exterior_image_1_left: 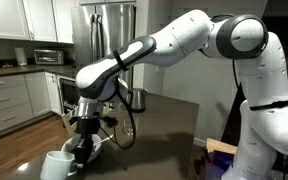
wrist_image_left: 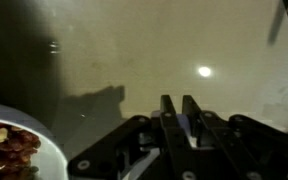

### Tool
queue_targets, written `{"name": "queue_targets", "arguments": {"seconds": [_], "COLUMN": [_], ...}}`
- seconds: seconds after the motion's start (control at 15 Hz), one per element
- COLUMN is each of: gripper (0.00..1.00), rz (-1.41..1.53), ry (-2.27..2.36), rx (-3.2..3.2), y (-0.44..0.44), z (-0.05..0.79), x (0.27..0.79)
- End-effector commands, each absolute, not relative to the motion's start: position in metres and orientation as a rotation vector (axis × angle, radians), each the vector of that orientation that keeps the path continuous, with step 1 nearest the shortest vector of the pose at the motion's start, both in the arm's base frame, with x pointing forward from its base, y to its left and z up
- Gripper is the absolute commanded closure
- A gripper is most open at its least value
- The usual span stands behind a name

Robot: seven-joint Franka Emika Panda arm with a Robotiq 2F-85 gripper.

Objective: Move the white mug backwards, pour the contents in the mug into the white bowl

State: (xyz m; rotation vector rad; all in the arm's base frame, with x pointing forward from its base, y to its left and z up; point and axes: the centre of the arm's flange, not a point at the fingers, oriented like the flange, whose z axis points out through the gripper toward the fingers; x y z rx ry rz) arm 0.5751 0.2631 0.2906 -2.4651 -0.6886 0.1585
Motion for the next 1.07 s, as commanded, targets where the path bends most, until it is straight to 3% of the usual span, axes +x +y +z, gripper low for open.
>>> {"name": "queue_targets", "arguments": {"seconds": [0.0, 0.73, 1.0], "gripper": [0.92, 0.92, 0.92], "rz": [0.167, 0.224, 0.279], "ry": [-0.753, -1.014, -1.100], "rx": [-2.520, -2.665, -2.719], "y": [0.273, 0.305, 0.363], "z": [0.304, 0.295, 0.268], "x": [0.581, 0.574, 0.527]}}
